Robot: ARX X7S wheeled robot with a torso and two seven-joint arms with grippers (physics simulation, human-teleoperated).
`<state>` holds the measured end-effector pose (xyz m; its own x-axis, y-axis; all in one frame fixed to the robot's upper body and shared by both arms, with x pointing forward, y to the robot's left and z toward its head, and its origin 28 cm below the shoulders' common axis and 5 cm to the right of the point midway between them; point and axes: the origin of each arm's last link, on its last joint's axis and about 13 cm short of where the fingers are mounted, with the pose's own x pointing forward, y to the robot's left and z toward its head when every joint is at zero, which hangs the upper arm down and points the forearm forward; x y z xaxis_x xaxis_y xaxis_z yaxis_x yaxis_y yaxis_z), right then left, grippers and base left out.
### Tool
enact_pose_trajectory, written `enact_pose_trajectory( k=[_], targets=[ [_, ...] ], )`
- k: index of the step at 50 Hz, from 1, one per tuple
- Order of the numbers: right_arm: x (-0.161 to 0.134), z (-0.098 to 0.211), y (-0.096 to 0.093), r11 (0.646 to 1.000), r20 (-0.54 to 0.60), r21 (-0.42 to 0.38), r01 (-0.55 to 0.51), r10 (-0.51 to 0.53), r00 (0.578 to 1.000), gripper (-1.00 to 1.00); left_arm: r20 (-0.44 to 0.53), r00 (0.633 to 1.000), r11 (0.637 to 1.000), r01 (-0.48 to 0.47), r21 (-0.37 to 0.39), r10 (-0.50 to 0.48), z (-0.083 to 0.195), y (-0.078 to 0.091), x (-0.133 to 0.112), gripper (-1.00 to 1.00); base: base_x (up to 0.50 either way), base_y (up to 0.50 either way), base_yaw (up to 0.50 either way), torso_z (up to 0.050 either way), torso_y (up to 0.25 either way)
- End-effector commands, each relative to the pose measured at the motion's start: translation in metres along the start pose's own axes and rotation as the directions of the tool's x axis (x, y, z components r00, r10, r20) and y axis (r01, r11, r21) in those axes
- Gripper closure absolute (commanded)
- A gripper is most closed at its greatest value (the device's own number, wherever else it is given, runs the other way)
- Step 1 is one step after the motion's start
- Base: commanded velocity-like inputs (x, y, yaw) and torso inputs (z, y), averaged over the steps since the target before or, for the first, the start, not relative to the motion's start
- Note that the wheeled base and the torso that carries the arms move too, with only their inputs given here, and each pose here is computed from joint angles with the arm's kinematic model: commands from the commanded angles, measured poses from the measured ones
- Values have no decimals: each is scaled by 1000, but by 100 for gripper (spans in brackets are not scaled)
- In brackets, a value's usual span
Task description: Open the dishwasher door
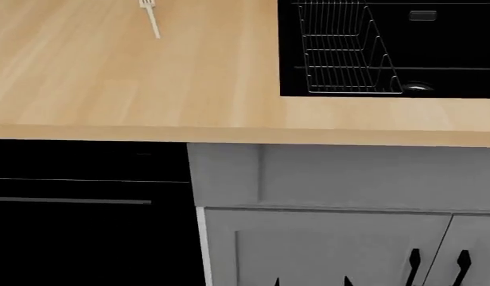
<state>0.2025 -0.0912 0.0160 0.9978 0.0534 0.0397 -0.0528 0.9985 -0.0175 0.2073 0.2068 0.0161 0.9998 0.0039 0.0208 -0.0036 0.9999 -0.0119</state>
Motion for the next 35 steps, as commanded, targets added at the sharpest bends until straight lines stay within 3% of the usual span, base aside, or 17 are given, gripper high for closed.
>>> enact_pose_trajectory(
  k=[1, 35],
  targets=[
    [-1, 2, 0, 1000, 6, 4, 2, -2, 1000, -100, -8, 1000, 1000, -18, -4, 18, -1, 1, 2, -100, 0, 0, 0, -50, 0],
    [-2, 2, 0, 1000, 7, 4, 9, -9, 1000, -100, -10, 1000, 1000, -9, 13, 9, -6, -1, -2, -100, 0, 0, 0, -50, 0]
  ],
)
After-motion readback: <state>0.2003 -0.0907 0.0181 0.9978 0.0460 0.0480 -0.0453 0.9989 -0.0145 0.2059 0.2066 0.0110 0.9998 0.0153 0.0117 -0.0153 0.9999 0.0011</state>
